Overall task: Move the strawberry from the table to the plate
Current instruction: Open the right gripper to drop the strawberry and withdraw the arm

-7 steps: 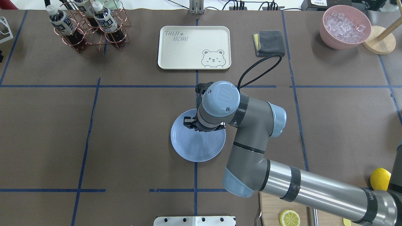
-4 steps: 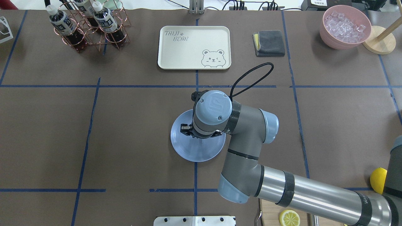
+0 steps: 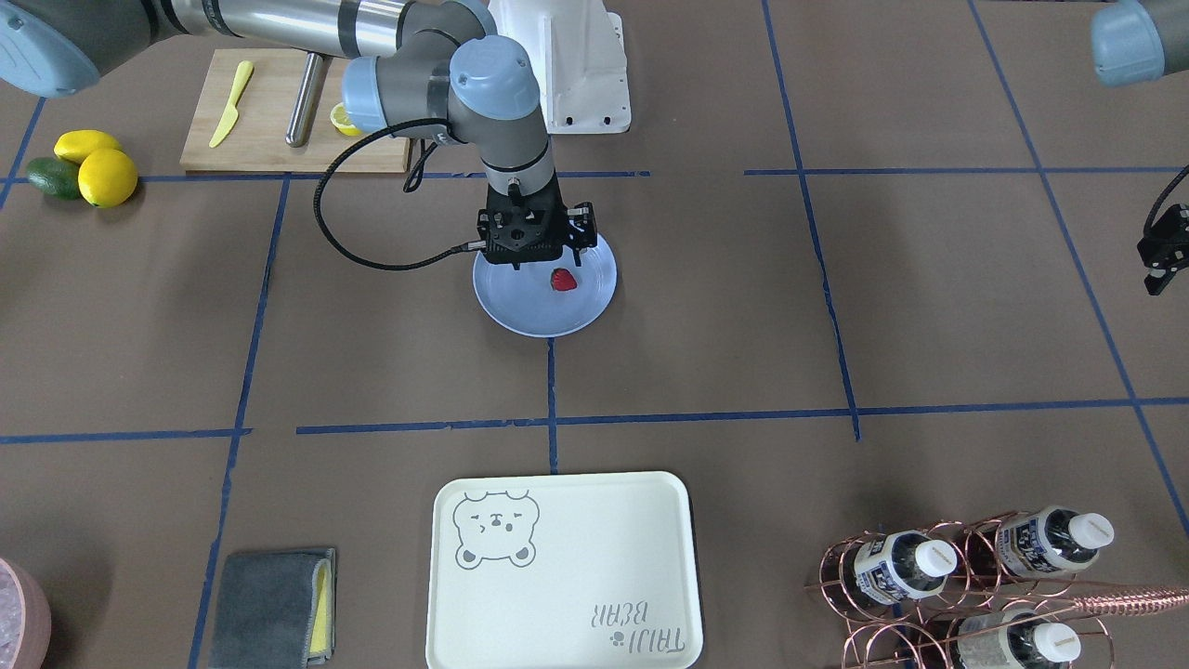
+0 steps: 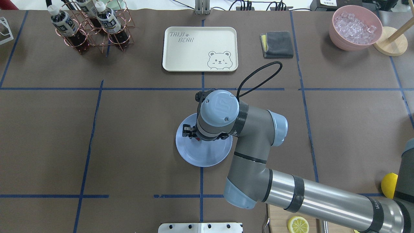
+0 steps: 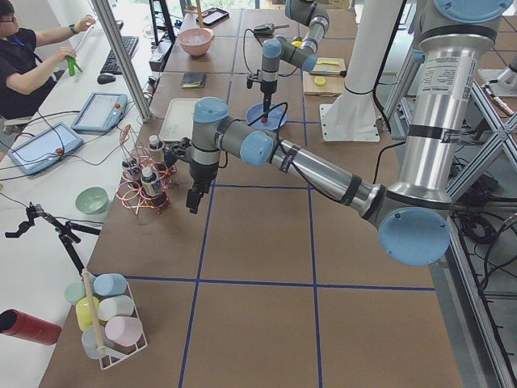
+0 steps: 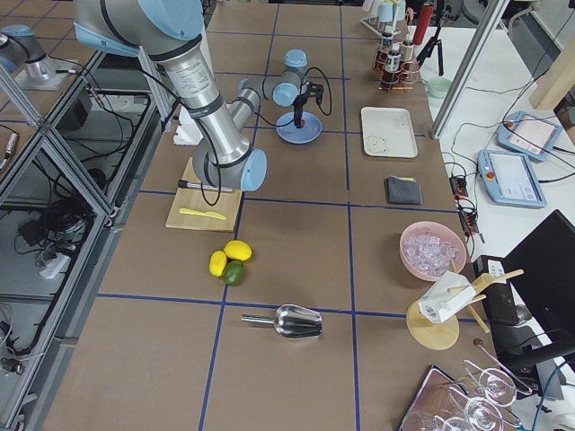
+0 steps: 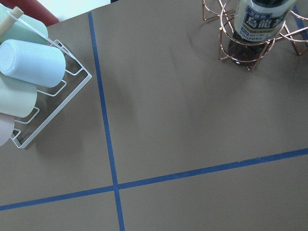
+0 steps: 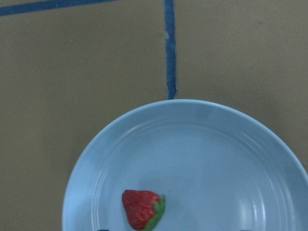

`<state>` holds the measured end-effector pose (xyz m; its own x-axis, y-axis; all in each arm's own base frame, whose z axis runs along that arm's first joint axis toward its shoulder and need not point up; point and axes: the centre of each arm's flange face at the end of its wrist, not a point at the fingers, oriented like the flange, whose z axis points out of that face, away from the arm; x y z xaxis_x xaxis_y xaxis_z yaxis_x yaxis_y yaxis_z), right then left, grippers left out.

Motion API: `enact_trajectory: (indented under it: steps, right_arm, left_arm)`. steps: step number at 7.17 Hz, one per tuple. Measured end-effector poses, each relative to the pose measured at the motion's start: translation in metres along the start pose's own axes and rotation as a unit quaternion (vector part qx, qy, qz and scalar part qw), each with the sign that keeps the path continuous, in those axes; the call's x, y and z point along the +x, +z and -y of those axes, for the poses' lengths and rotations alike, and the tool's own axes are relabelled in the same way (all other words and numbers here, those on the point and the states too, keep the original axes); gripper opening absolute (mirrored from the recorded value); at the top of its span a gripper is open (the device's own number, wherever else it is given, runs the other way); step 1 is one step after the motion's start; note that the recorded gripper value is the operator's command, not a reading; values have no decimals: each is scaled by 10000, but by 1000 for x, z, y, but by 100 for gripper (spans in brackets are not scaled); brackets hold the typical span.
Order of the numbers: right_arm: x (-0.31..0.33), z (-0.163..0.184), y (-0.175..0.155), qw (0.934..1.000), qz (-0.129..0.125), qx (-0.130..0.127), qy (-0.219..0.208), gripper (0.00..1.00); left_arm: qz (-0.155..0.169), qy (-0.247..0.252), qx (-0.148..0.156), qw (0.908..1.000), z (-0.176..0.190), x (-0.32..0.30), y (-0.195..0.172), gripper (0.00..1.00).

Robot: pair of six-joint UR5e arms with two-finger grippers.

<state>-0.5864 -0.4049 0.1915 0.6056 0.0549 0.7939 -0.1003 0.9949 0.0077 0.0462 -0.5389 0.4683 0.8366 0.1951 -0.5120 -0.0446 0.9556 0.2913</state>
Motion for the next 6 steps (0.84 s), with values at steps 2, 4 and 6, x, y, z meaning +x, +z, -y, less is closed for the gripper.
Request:
enact_trajectory:
  steps: [2, 4, 6]
  right_arm:
    - [45, 47, -49, 9994, -301, 8, -192, 100]
    - [126, 88, -103, 9939, -777, -2, -782, 100]
    - [234, 130, -158, 9872, -906, -204, -1295, 100]
  left_arm:
    - [-265, 121, -182, 9994, -23, -31, 26, 100]
    - [-543, 171, -231, 9981, -54, -59, 54, 100]
    - [-855, 34, -363, 9957, -74, -82, 81, 100]
